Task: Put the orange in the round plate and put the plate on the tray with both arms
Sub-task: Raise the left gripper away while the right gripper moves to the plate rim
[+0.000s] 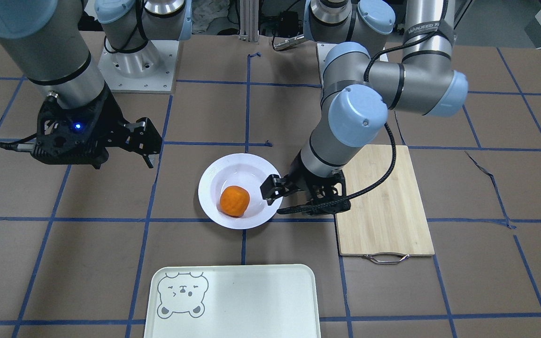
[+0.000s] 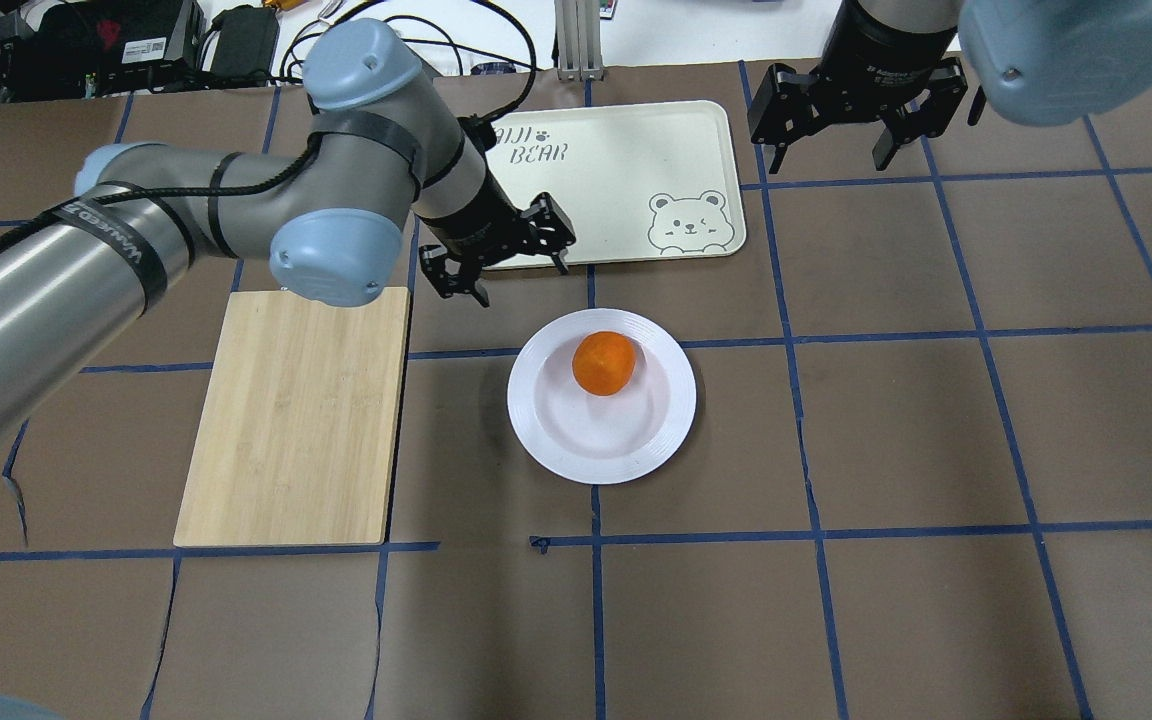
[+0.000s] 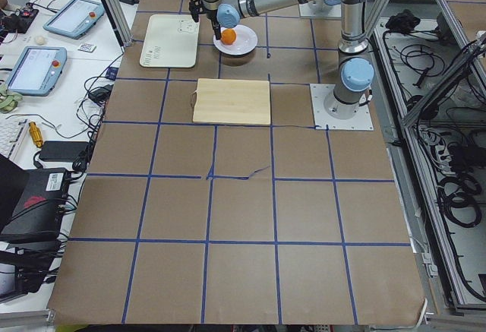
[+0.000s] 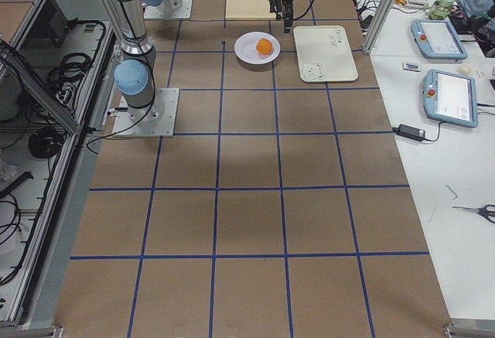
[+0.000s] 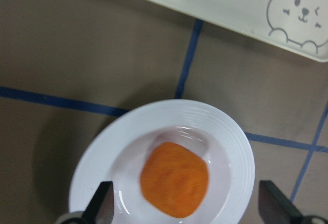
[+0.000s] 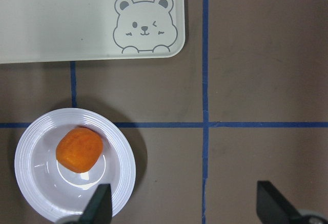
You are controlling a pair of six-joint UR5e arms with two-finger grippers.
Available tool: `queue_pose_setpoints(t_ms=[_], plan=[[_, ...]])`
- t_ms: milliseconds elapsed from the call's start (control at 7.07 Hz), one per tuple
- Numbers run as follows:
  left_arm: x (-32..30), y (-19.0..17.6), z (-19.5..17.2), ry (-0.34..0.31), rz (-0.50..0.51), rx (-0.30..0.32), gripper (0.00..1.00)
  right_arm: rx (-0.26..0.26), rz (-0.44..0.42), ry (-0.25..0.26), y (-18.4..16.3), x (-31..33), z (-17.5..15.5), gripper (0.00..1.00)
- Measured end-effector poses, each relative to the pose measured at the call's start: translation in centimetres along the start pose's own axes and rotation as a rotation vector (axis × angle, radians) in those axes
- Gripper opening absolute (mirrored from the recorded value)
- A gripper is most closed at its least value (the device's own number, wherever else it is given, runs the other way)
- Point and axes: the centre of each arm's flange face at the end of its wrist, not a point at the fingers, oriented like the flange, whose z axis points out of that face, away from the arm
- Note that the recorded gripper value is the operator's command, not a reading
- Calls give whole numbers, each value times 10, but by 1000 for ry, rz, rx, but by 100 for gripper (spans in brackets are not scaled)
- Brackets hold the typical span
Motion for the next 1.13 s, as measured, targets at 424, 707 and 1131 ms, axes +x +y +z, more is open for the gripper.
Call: queue_pose_setpoints(t_ms=[424, 707, 1131], plan=[[-74, -22, -97, -76, 6, 27, 100, -23, 58, -149, 29, -3, 121, 100], [-118, -8, -137, -232, 91, 23, 100, -32, 95, -231, 60, -5, 185, 100], [-129, 5, -162, -247, 100, 51, 100, -71, 142, -257, 76, -5, 246, 100]])
